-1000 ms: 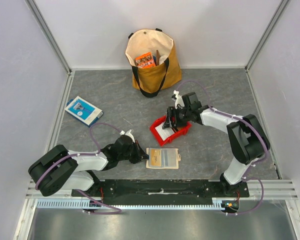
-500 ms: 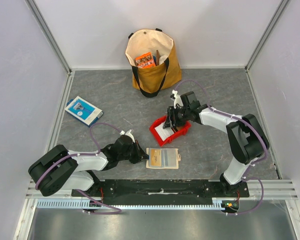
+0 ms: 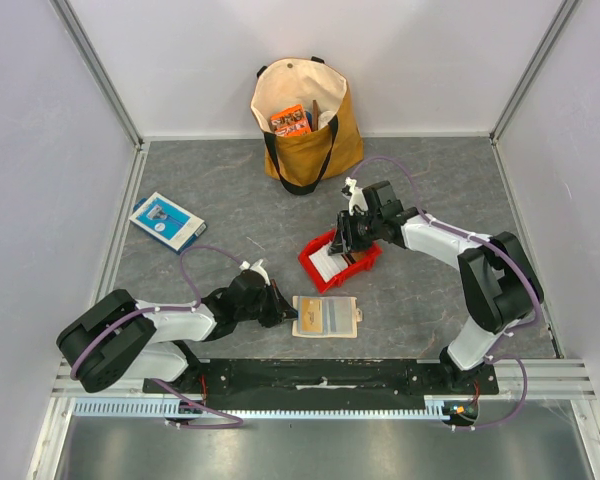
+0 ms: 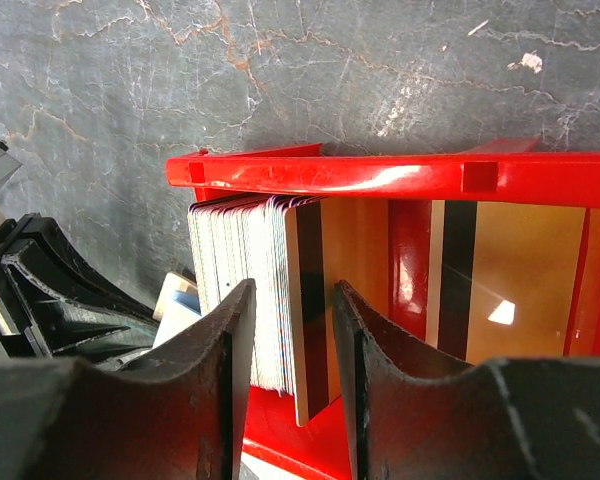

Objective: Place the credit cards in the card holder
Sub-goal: Pick up the credit card from the storage box.

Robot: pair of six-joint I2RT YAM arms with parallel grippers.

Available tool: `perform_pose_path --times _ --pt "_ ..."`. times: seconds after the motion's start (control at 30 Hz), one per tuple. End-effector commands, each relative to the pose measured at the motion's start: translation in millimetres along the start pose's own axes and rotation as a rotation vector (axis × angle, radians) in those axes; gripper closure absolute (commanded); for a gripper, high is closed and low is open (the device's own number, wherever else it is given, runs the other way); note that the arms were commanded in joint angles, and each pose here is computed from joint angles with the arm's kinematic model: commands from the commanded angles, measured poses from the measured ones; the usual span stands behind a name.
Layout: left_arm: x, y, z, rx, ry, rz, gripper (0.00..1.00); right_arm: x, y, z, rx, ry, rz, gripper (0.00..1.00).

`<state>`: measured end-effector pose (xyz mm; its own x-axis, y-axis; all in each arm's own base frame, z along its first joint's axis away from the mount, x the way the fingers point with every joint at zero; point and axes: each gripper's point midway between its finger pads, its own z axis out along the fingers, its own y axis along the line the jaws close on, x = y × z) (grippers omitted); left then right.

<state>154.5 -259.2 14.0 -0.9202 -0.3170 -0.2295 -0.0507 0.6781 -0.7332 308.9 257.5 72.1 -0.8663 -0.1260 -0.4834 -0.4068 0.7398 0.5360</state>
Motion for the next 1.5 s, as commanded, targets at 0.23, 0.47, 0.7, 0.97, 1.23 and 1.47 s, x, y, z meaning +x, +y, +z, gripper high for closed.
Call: perform_pose_path --times 0.23,0.47,0.7,0.97,1.23,1.47 --pt "22 62 -5 -0.207 0.063 0.046 0.98 -20 20 -16 -0.034 -0.055 -0.032 0.72" --pt "22 62 -6 -0.207 0.063 0.046 0.98 -29 14 -23 0.018 -0.098 -0.044 0.77" --pt "22 62 -6 -0.205 0.062 0.045 0.98 -31 -16 -25 0.181 -0.122 -0.036 0.91" --pt "22 63 -5 -0.211 0.063 0.046 0.98 -12 -31 -5 0.295 -0.064 -0.080 0.99" --pt "22 63 -5 -0.208 0.062 0.046 0.98 -7 -33 1 0.497 -0.097 -0.206 0.98" --pt "22 63 -5 -0.208 0.062 0.046 0.98 0 -39 5 0.526 -0.071 -0.216 0.92"
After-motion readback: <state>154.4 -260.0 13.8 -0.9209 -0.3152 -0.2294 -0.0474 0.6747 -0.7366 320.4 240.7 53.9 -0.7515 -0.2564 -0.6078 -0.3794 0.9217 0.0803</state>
